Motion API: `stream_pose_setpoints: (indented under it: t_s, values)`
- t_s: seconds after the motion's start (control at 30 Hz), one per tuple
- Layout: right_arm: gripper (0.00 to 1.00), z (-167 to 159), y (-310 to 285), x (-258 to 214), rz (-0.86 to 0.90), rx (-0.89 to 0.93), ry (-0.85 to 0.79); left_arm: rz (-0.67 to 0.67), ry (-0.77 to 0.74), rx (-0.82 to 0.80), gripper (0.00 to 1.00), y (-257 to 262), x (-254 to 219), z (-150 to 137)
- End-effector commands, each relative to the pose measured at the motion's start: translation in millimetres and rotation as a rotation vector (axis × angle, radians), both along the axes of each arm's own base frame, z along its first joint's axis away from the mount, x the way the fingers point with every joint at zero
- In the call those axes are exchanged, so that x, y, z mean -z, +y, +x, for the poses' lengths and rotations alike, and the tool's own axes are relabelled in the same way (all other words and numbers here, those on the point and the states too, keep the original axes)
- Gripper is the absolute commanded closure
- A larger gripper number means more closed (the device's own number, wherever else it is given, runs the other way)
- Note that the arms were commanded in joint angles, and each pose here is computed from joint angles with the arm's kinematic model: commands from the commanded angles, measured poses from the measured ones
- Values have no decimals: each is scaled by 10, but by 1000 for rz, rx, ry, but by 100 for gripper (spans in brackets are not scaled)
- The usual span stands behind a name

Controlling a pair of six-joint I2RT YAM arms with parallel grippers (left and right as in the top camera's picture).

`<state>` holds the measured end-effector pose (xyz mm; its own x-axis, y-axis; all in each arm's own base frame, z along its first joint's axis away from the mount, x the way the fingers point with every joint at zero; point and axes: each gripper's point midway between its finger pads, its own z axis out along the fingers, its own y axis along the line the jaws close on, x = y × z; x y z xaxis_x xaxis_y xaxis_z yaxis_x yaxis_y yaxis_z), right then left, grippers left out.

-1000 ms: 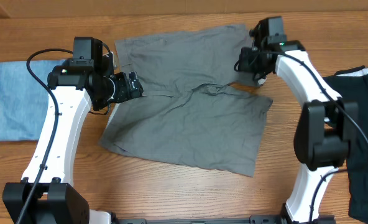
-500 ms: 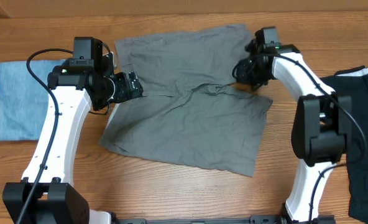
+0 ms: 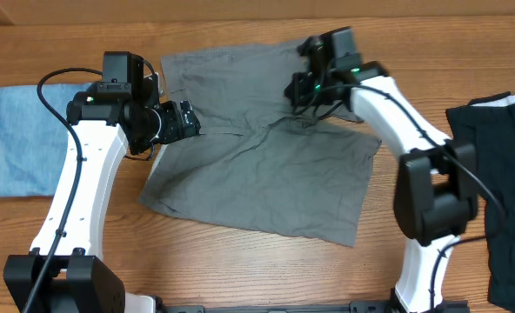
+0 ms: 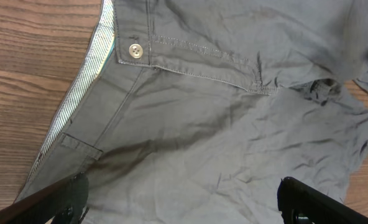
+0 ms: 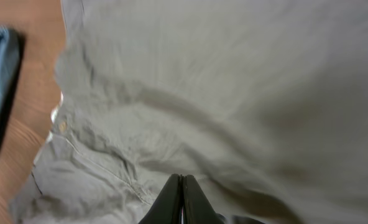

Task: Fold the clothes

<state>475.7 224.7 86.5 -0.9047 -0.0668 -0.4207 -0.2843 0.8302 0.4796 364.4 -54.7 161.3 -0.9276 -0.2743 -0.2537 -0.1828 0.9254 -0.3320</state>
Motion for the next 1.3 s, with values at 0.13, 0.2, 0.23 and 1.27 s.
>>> stream_pose_setpoints:
  t_s: [0.13, 0.2, 0.23, 1.27]
  values:
    - [96, -376, 268, 763, -119, -65, 158, 3, 4, 2, 0, -1, 17, -3]
    - [96, -418, 261, 820, -143, -66, 173, 3, 4, 2, 0, -1, 18, -4]
    - [96, -439, 268, 827, -145, -70, 179, 3, 4, 2, 0, -1, 17, -3]
    - [81, 313, 20, 424, -172, 118, -59, 3, 4, 2, 0, -1, 17, -3]
